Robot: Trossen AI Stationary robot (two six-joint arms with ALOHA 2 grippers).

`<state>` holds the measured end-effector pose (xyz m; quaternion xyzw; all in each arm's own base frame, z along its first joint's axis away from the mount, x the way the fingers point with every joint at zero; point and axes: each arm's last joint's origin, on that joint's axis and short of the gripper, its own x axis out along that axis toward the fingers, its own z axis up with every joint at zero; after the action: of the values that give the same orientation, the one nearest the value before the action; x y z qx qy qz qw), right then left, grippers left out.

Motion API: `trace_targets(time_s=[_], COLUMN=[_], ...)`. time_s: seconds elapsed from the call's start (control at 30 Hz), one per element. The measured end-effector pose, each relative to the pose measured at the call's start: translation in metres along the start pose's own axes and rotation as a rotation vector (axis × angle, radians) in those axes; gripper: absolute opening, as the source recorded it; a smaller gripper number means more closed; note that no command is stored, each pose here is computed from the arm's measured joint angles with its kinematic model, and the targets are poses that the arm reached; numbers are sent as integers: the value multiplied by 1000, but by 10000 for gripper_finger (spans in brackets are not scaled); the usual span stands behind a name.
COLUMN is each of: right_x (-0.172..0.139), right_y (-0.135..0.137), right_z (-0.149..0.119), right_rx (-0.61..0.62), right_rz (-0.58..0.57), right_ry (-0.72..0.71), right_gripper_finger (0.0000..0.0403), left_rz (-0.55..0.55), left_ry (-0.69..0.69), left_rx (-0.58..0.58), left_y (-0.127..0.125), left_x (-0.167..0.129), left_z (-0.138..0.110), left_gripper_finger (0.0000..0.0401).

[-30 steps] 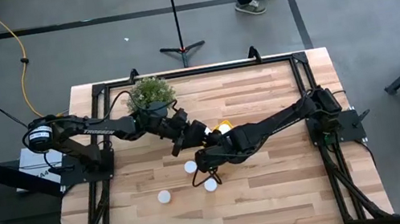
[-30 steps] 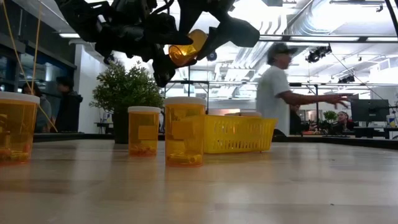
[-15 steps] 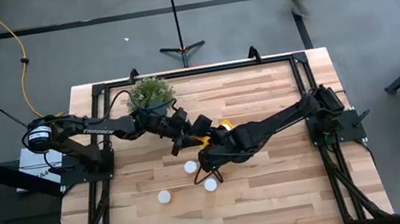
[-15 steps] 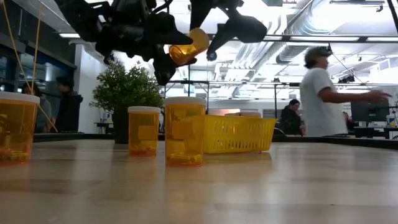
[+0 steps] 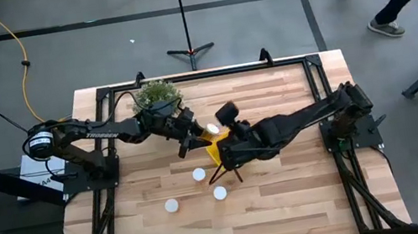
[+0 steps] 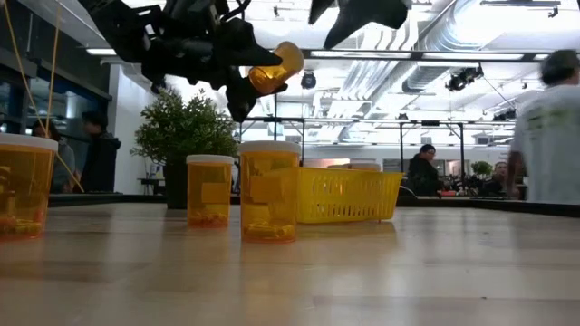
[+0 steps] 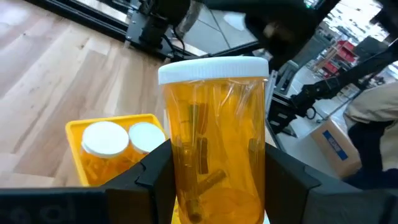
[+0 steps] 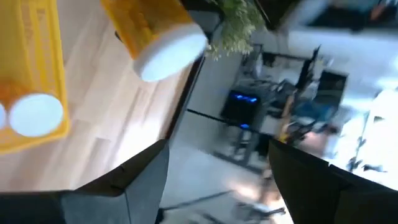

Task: Pick and place pill bottles into a basket
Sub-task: Adjust the orange pill bottles

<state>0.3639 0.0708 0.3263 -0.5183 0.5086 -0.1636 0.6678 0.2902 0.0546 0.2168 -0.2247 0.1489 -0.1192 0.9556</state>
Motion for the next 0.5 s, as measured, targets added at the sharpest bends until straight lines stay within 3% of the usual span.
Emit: trace_targets(time_s=[0.3, 0.43, 0.5], right_x=[-22, -25, -23], right_y=[-14, 3, 19], right_z=[-43, -70, -83], right_rx=[521, 695, 774], right_rz=[149, 130, 166], right_ry=[-23, -48, -142], right_gripper_finger=[266, 265, 264], left_rz=[9, 9, 5], left_ry=[-47, -61, -75], left_rx=[82, 114, 130], left_y=[-1, -1, -2], left_x=[0, 0, 0], left_z=[4, 6, 7], left_gripper_finger=[218, 218, 218])
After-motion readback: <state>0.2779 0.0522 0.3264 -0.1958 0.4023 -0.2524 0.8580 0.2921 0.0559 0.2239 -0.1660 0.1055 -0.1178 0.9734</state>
